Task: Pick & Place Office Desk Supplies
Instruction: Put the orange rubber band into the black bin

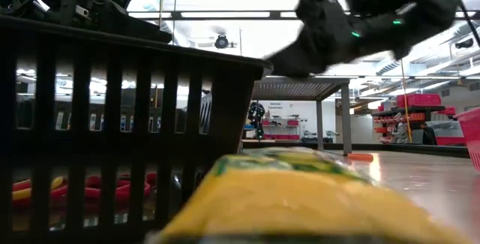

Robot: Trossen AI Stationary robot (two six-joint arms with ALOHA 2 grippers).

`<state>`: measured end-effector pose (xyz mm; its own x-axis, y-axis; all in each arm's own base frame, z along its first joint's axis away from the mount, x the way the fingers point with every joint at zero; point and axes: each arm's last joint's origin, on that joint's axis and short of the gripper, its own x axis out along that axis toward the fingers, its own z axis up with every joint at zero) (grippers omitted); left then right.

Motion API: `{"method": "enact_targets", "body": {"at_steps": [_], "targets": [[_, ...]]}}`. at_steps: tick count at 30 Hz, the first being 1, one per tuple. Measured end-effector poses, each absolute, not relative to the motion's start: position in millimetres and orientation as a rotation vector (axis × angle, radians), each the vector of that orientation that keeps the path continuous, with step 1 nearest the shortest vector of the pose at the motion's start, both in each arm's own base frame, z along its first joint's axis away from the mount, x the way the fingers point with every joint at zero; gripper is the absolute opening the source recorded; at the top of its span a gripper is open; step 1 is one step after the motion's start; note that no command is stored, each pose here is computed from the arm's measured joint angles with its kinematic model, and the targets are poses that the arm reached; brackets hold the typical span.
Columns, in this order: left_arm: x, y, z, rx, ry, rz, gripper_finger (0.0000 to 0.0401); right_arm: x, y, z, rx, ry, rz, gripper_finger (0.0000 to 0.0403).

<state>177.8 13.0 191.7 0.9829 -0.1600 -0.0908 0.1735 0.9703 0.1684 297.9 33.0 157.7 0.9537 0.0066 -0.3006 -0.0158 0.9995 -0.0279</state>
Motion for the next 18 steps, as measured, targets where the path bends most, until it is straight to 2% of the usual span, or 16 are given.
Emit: {"method": "enact_targets", "body": {"at_steps": [5, 12, 18], "targets": [[177.8, 13.3, 191.7, 0.177, 0.078, -0.158, 0.0185, 274.9, 28.3, 136.9, 0.043, 0.617, -0.130, 0.0164], [177.8, 13.4, 191.6, 0.180, 0.078, -0.156, 0.0185, 255.8, 23.5, 125.6, 0.129, 0.859, -0.204, 0.0164], [177.8, 13.5, 191.6, 0.184, 0.078, -0.153, 0.0185, 249.3, 21.0, 135.7, 0.190, 1.057, -0.251, 0.0165]]}}
